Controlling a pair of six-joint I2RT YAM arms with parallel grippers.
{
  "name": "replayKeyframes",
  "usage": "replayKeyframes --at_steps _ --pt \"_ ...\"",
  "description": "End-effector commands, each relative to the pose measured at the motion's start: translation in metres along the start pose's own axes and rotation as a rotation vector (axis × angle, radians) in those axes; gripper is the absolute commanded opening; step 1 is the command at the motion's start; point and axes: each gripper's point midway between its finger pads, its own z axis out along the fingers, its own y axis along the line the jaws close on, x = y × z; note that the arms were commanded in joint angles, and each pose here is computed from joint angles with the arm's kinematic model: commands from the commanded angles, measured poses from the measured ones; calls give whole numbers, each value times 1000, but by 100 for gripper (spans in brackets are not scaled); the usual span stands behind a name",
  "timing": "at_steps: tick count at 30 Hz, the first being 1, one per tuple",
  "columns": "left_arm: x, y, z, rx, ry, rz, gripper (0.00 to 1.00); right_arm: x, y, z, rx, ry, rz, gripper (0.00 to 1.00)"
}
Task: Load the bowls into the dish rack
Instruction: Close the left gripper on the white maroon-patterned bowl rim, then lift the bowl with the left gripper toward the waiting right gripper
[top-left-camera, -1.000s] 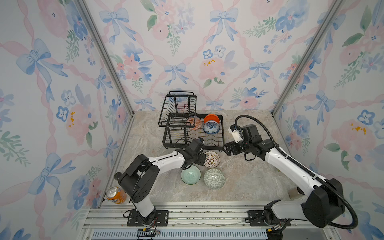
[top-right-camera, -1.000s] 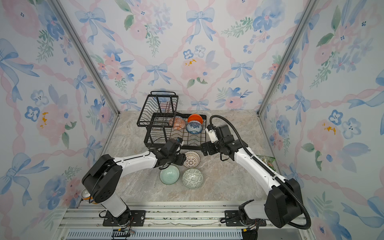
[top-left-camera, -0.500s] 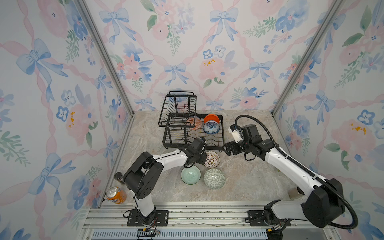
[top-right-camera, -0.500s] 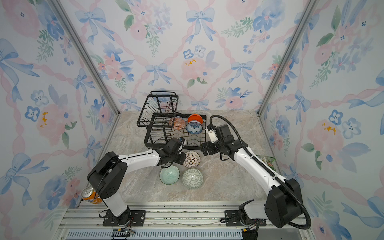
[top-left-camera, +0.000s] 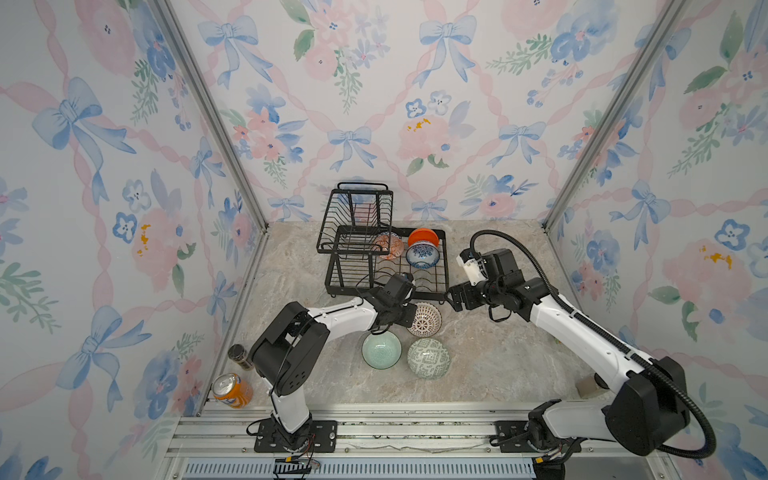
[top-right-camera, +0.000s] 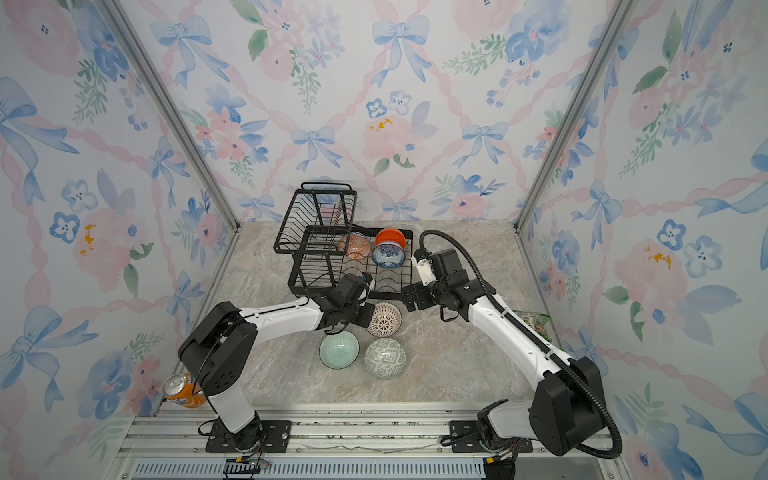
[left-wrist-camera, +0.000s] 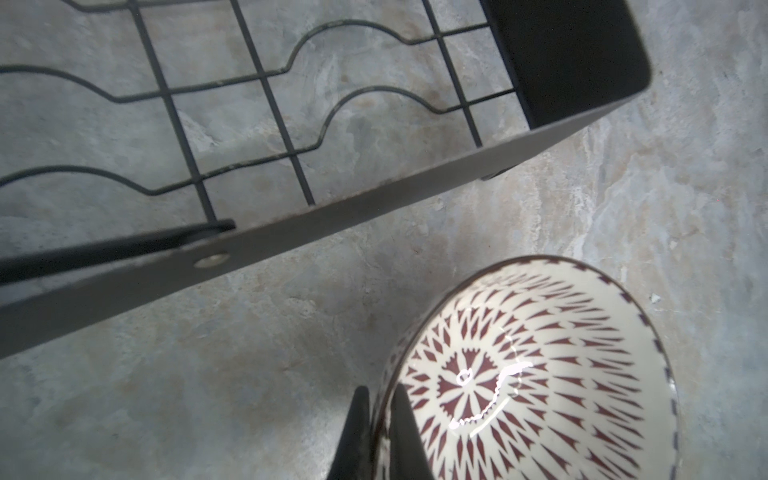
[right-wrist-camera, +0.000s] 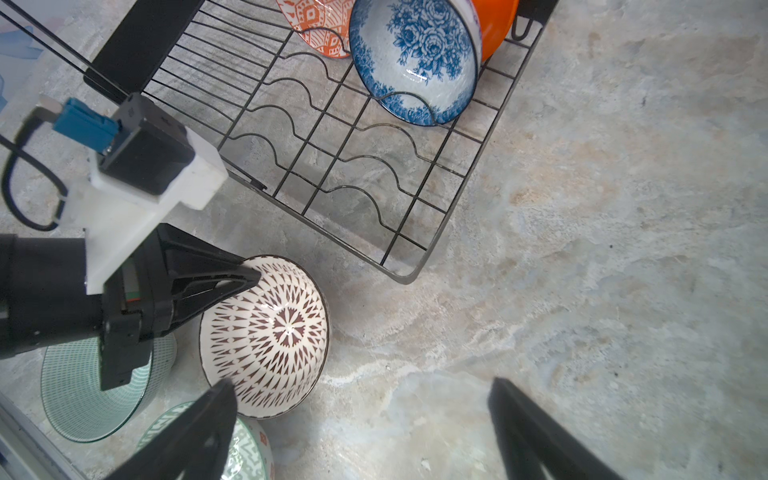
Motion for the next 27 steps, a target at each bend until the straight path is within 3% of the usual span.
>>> replayKeyframes --at_steps 1,10,27 --pt "2 -1 4 -2 15 12 0 -2 -3 -6 3 -17 8 97" --pt "-3 -2 -3 -4 -7 17 0 -2 -3 -8 7 -18 7 97" --pt "-43 -16 -65 6 -175 60 0 -9 2 -22 0 -48 0 97"
